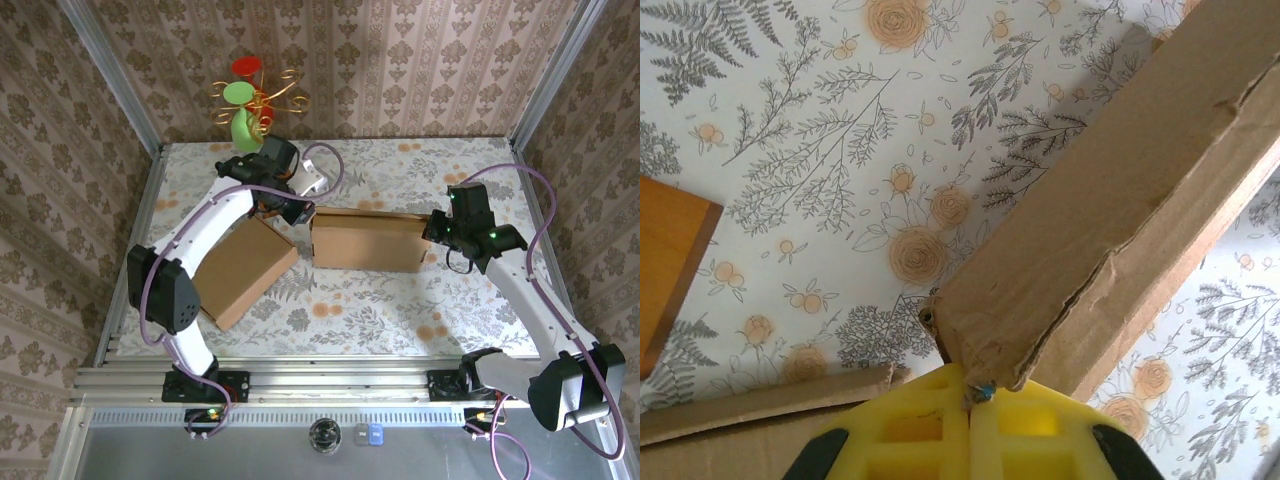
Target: Fold the paper box
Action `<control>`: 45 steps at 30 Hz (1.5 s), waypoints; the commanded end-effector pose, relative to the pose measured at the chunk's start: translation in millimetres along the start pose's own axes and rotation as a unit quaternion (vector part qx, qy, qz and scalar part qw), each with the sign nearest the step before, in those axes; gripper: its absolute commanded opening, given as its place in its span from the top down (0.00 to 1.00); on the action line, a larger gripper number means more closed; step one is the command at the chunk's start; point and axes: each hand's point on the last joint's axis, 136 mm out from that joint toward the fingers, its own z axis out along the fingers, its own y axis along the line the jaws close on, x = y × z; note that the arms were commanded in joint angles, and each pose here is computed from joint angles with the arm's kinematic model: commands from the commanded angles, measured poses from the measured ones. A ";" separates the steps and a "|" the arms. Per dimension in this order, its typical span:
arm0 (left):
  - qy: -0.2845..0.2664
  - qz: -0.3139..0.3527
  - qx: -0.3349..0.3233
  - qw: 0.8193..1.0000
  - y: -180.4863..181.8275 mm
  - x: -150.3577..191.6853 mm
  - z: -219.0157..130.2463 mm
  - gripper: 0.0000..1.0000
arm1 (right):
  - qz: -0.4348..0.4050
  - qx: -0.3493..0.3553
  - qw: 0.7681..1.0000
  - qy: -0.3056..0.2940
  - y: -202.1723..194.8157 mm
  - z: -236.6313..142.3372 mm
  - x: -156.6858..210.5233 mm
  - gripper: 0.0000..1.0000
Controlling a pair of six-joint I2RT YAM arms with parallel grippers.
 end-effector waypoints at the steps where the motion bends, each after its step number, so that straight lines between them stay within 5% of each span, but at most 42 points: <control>1: 0.035 -0.059 0.019 0.998 -10.4 5.7 3.3 1.00 | -0.007 0.019 1.000 0.005 -0.9 -0.1 0.8 1.00; 16: 0.082 -0.236 0.001 0.968 -12.4 3.8 6.6 1.00 | -0.013 0.016 1.000 0.001 6.8 2.8 6.2 1.00; 34: 0.062 -0.313 -0.002 0.948 -5.8 11.9 20.3 1.00 | -0.014 0.018 1.000 0.003 4.7 6.7 10.3 1.00; 45: 0.017 -0.285 -0.007 0.958 -5.6 22.5 24.7 1.00 | -0.023 -0.005 0.999 -0.026 5.1 9.8 12.9 1.00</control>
